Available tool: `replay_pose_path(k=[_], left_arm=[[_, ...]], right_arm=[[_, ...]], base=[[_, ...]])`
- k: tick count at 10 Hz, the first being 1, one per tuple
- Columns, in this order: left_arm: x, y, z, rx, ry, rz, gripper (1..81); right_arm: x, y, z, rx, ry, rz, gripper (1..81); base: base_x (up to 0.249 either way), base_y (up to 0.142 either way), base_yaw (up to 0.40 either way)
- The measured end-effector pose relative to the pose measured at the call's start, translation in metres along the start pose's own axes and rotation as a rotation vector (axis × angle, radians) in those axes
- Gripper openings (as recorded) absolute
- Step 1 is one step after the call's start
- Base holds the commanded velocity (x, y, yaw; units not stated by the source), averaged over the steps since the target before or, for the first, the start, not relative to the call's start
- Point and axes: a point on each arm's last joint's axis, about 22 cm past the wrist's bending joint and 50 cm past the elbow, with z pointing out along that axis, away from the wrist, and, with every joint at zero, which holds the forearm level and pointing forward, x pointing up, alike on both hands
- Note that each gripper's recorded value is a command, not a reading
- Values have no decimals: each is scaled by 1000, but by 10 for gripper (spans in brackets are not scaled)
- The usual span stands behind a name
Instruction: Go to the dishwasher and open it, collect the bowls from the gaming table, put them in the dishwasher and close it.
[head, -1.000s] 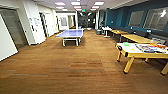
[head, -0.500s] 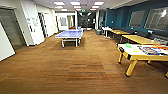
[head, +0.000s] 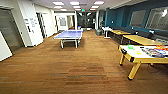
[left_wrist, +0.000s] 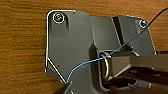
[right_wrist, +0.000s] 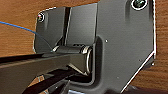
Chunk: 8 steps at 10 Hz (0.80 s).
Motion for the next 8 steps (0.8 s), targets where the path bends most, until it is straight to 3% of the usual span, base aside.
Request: replay_pose_path(k=[8], left_arm=[[1,2,1,-2,2,0,811]], right_arm=[[-1,-2,1,2,-1,0,811]], base=[[274,0,0]])
